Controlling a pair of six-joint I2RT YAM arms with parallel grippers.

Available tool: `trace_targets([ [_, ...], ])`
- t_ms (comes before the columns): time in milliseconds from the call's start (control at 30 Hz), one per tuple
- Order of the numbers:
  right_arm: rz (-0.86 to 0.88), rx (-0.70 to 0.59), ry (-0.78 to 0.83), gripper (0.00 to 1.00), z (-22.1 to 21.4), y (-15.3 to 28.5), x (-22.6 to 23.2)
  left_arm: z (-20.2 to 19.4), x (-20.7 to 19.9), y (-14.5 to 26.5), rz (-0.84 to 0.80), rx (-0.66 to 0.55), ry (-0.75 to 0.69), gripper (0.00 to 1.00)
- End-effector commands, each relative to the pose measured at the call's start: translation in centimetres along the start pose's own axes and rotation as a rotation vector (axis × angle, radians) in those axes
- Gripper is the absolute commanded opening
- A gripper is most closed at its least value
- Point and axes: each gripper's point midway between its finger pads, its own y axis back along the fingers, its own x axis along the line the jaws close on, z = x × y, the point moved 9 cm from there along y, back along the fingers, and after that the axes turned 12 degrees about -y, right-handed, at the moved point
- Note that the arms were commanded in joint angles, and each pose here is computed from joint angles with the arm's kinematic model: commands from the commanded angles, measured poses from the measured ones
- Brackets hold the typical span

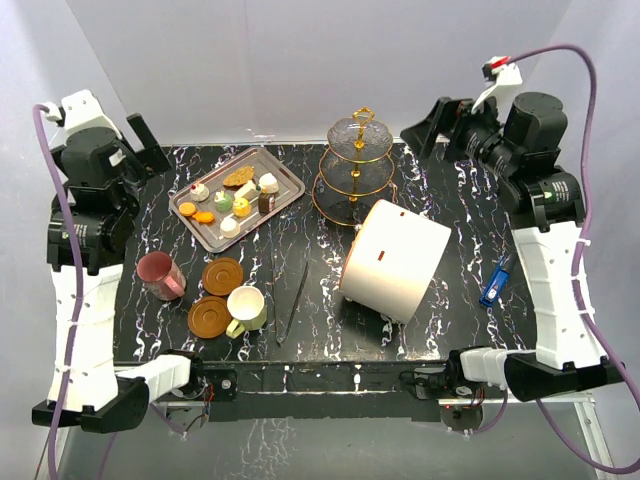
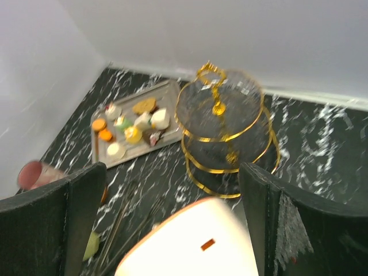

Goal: Serve the afternoon tea
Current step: Move the distractor to the corner of the board.

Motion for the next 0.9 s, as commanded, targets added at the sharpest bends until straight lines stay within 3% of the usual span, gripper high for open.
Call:
trace_targets([
  [0, 0.162, 0.1, -0.06, 0.98, -2.1, 2.1, 1.7, -1.9, 0.0, -0.4, -0.017, 0.006, 0.024, 0.99],
  [133, 0.246, 0.253, -0.138, 0.98, -5.4, 2.9, 2.0, -5.1, -1.4, -1.0, -0.191, 0.05, -0.027, 0.99],
  [333, 0.302, 0.497, -0.192, 0.98, -10.4, 3.6, 4.2, -9.3, -3.1, -1.8, -0.346, 0.164, 0.009, 0.99],
  [667, 0.393, 0.863, -0.091, 0.98, -18.0, 4.7, 11.8, -11.7, -6.8, -3.1, -0.697, 0.331, 0.017, 0.99],
  [867, 0.284, 1.007, 0.017, 0.98, -23.5, 6.2, 13.5, -13.7, -7.9, -3.0, -0.781, 0.423, -0.023, 0.99],
])
